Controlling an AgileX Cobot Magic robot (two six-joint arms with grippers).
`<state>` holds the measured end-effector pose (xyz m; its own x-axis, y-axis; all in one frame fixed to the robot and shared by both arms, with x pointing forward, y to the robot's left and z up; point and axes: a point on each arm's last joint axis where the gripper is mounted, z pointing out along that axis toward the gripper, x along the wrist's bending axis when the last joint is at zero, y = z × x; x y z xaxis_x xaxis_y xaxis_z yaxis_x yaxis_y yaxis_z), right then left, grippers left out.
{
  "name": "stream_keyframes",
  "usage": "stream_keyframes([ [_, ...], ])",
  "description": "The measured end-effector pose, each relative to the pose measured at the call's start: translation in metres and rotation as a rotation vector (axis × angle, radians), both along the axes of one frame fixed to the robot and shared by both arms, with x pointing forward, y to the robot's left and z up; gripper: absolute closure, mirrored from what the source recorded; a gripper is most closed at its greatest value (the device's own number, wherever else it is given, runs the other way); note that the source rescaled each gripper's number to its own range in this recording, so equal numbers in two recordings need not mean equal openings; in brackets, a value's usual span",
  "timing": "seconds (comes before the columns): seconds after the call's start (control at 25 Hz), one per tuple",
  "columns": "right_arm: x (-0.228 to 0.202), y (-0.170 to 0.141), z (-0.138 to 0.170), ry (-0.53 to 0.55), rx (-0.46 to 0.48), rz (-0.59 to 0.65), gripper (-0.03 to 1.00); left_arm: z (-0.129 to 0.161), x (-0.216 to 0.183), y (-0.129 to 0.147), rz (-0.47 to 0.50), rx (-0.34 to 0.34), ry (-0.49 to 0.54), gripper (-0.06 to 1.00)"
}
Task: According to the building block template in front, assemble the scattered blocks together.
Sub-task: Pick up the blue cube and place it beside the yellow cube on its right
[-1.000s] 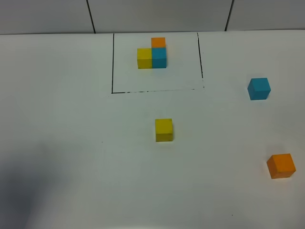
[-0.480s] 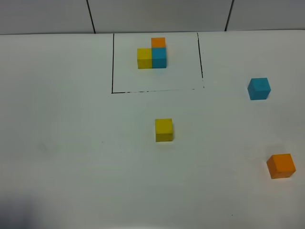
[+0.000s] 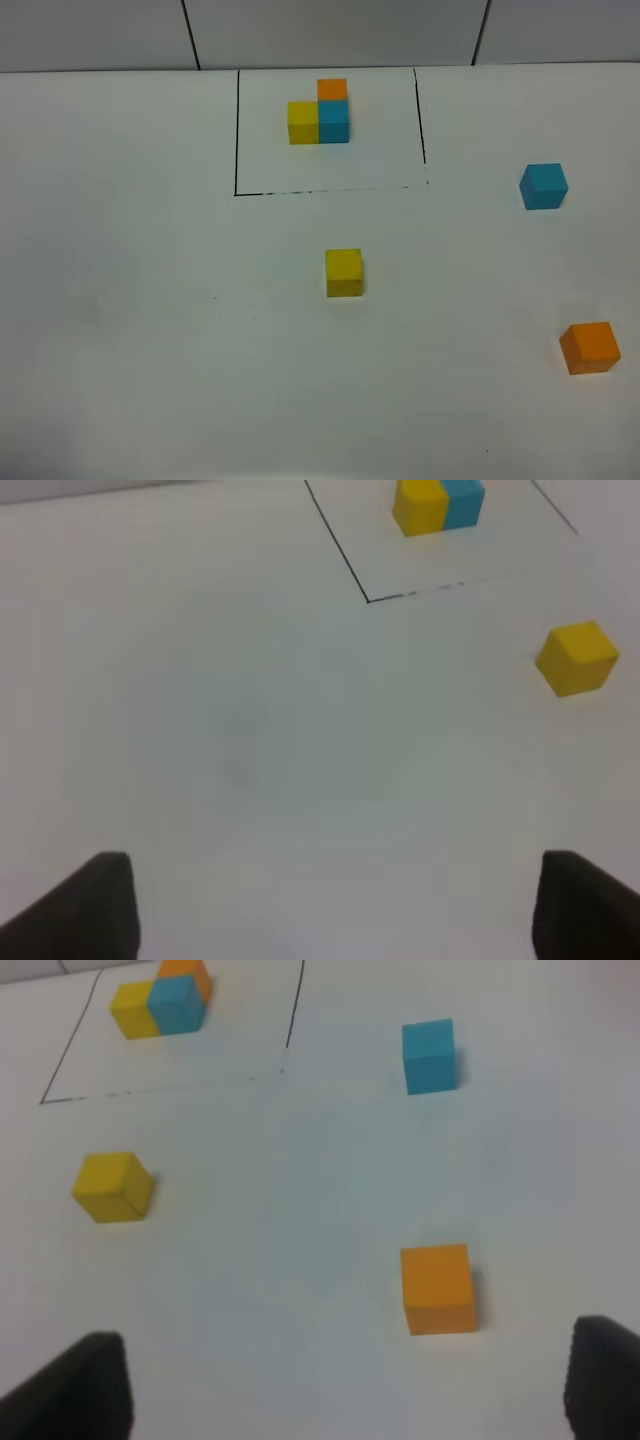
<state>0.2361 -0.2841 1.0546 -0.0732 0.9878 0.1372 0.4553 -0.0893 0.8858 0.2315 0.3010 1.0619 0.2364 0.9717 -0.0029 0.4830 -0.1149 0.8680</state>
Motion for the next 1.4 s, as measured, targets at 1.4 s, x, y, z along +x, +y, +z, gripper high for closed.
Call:
stream_keyframes([
  [1.4,0.0,0.0,0.0,0.0,0.0,0.0,0.22,-0.018,-0.005,-0.003,-0.007,-0.022,0.066,0.26],
])
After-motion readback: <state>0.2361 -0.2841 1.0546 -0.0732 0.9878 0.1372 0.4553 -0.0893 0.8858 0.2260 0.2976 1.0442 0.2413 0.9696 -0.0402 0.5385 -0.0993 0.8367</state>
